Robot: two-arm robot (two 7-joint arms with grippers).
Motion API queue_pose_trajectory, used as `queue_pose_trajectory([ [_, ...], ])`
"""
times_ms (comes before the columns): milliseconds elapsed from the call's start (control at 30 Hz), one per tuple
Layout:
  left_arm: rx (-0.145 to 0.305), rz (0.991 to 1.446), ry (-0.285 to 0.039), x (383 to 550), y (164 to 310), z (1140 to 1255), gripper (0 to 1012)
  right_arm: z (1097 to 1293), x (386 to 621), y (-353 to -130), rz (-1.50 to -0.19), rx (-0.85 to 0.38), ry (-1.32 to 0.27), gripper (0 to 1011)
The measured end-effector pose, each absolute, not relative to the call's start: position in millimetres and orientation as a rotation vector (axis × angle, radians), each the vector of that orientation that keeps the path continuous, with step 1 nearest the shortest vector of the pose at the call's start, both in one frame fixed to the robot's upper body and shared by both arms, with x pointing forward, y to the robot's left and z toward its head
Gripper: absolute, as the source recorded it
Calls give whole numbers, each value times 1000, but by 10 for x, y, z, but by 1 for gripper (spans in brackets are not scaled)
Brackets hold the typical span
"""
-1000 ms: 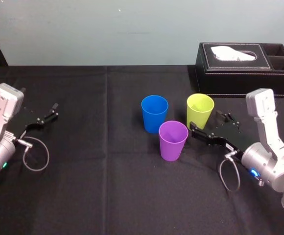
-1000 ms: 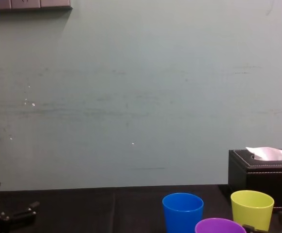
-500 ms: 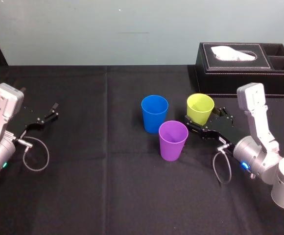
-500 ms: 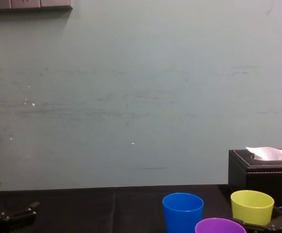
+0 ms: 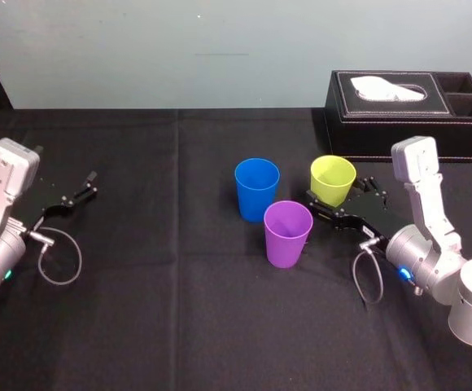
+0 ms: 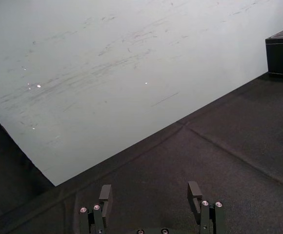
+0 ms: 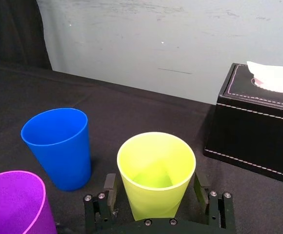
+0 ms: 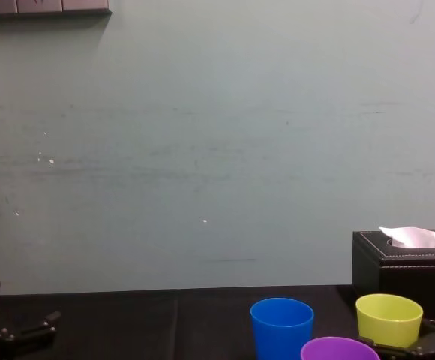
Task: Stack the three plastic cups sequentially using one hand.
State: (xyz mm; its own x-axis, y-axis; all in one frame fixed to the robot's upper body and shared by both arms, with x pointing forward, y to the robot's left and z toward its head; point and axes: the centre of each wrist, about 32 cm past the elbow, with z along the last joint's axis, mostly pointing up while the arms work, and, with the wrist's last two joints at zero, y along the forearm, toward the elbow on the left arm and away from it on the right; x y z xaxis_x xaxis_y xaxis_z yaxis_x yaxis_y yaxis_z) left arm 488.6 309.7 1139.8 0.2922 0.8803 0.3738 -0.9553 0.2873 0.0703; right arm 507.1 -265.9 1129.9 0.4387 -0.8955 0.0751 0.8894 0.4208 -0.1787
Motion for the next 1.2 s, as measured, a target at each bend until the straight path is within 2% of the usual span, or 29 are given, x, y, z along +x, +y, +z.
queue_pose_trajectory([
  [200,304,1248,-285,4886,3097,11398,1011,11301,5068,-2659,-1117,-202,34,926],
  [333,304,1248,-285,4886,3097,11398,1011,11302,5067,-2658,-1116,-201,34,794],
  [433,304,1248,-285,4886,3097,11398,1011,11302,5066,-2658,-1116,-201,34,743],
  [700,304,1248,-285,4886,3097,11398,1011,11310,5060,-2658,-1115,-200,30,719],
  [900,304,1248,-285,4886,3097,11398,1011,11402,5090,-2662,-1112,-182,3,719],
  [1200,305,1248,-285,4886,3097,11398,1011,11748,5278,-2608,-1079,-138,-13,719],
])
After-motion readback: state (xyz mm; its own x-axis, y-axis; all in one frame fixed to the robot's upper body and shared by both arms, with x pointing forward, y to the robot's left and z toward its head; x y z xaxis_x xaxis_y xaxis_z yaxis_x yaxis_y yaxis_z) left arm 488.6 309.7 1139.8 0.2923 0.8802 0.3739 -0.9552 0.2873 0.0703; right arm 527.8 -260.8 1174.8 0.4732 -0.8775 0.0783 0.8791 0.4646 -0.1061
